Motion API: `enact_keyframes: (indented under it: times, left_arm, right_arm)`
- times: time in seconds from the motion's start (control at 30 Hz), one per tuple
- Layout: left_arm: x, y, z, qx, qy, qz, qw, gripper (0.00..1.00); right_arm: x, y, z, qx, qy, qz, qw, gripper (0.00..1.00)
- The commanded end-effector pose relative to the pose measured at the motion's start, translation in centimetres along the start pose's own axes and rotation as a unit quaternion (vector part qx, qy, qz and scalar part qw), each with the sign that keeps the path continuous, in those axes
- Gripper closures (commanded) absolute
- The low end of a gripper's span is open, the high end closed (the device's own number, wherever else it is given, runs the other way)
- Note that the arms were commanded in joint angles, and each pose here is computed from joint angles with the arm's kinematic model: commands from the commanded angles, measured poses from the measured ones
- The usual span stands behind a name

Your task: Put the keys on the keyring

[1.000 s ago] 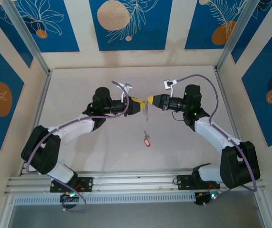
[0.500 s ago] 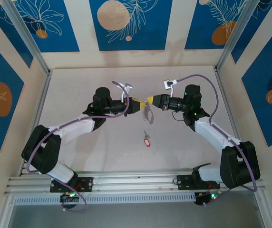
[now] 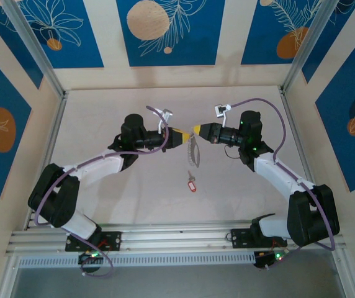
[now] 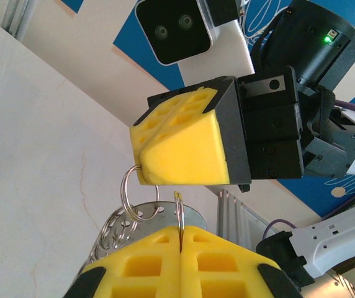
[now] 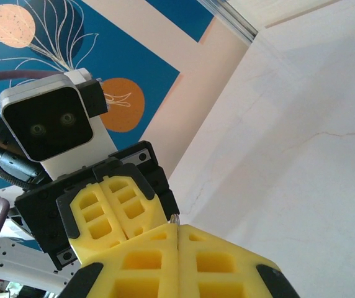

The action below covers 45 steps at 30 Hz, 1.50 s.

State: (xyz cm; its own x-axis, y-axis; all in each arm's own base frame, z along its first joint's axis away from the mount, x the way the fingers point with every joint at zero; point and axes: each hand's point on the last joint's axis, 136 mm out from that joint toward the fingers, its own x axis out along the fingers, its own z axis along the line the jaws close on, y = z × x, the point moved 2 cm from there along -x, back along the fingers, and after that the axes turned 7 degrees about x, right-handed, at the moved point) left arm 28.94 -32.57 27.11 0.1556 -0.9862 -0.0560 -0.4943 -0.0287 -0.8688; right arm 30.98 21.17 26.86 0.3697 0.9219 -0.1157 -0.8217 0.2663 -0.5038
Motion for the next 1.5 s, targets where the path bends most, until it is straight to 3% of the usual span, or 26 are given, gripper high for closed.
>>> enact_keyframes:
  times: [0.0, 0.13, 0.2, 0.4, 0.8, 1.23, 1.47]
  left_arm:
    - [-0.4, -1.9, -2.0, 0.044, 0.023, -0.023, 0.999, 1.0]
    - [-0.5, -2.0, -2.2, 0.051, 0.024, -0.023, 0.998, 1.0]
    - [-0.5, -2.0, -2.3, 0.054, 0.024, -0.02, 0.998, 1.0]
    - [-0.5, -2.1, -2.5, 0.065, 0.027, -0.012, 0.997, 1.0]
    - [-0.4, -2.3, -3.3, 0.078, 0.043, 0.011, 0.996, 1.0]
    - [-0.4, -2.6, -3.8, 0.079, 0.056, 0.014, 0.995, 1.0]
    - [-0.4, -2.6, -3.8, 0.079, 0.058, 0.015, 0.995, 1.0]
  right_arm:
    - [-0.1, -0.2, -0.2, 0.009, 0.012, -0.008, 1.0, 1.0]
    - [-0.6, -0.4, -0.4, 0.015, 0.022, -0.016, 1.0, 0.71]
    - [-1.3, -0.6, -0.6, 0.018, 0.027, -0.025, 0.999, 0.65]
    - [-3.0, -0.7, 0.3, 0.004, 0.02, -0.035, 0.999, 0.63]
    - [-3.1, 1.0, 4.4, -0.068, -0.05, 0.019, 0.996, 0.64]
    - [-1.3, 1.9, 4.3, -0.074, -0.054, 0.048, 0.995, 0.65]
    - [-1.0, 2.4, 4.4, -0.074, -0.061, 0.06, 0.994, 0.71]
